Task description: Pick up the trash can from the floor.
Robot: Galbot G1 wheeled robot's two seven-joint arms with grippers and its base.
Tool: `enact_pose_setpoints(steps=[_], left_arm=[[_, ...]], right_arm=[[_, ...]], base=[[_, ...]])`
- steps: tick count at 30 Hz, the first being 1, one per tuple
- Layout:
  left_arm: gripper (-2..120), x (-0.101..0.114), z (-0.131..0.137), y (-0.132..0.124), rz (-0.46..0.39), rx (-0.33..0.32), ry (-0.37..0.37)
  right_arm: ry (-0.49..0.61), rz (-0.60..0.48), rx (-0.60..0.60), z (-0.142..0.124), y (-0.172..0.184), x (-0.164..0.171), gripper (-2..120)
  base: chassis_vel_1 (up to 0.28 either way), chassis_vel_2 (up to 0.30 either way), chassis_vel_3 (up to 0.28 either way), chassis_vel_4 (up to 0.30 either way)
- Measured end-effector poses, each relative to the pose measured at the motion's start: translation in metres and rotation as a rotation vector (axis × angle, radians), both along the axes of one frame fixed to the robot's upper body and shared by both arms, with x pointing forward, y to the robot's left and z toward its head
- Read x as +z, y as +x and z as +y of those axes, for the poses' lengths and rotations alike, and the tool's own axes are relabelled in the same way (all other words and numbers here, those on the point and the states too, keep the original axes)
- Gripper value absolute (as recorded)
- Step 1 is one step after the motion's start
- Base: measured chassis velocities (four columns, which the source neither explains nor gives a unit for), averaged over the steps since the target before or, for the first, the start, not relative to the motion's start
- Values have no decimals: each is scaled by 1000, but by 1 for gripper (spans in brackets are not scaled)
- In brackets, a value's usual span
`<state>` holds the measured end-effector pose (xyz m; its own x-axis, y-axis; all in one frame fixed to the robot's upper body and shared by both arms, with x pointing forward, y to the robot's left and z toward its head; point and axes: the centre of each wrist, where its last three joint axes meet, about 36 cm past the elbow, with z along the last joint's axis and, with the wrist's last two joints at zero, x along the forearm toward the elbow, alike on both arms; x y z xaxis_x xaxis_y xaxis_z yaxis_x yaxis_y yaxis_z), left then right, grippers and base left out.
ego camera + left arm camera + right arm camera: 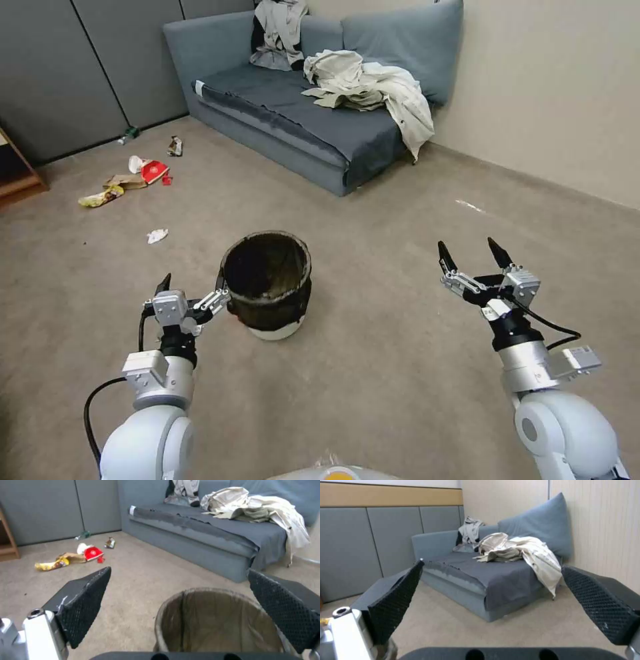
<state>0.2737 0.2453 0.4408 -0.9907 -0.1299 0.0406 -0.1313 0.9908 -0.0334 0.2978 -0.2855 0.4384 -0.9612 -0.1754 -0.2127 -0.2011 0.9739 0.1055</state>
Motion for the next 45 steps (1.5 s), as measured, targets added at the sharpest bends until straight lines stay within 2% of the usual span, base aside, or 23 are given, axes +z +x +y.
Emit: enact_pose_setpoints(steps=[8,12,13,14,16,18,20,22,24,26,38,40,41,44,45], left_arm=[[100,-2,1,2,4,4,1],[100,2,4,12,31,14,-34],[100,5,6,21,71,32,-68],[100,5,6,21,71,32,-68],[100,8,7,31,129,59,-100],[100,6,12,50,229,93,-148],[100,4,14,54,254,95,-162],[100,-1,19,66,336,81,-208],[100,-2,21,69,363,75,-229],[100,-7,25,80,443,60,-284],[95,-26,31,115,569,53,-347],[89,-35,34,127,616,58,-371],[89,-35,34,127,616,58,-371],[75,-41,37,132,646,61,-379],[75,-41,37,132,646,61,-379]], right_arm=[[0,-11,14,0,1,-2,100],[0,-29,24,0,3,-5,100],[-2,-33,28,0,3,-5,100],[-2,-33,28,0,3,-5,100],[-2,-35,29,0,3,-5,100],[-4,-36,31,0,3,-5,100],[-5,-36,32,0,3,-5,100],[-7,-37,33,-1,4,-5,100],[-7,-38,32,-1,4,-5,100],[-6,-40,34,0,6,-5,100],[-6,-37,24,-1,5,-6,100],[-6,-37,22,-1,5,-6,100],[-6,-37,22,-1,5,-6,100],[-7,-36,20,-1,4,-6,100],[-7,-36,20,-1,4,-6,100]], base=[[-134,126,133,-144],[-20,10,13,-20],[0,0,0,0],[0,0,0,0],[0,0,0,0],[0,0,0,0],[0,0,0,0],[0,0,0,0],[0,0,0,0],[0,0,0,0],[0,0,0,0],[0,0,0,0],[0,0,0,0],[0,0,0,0],[0,0,0,0]])
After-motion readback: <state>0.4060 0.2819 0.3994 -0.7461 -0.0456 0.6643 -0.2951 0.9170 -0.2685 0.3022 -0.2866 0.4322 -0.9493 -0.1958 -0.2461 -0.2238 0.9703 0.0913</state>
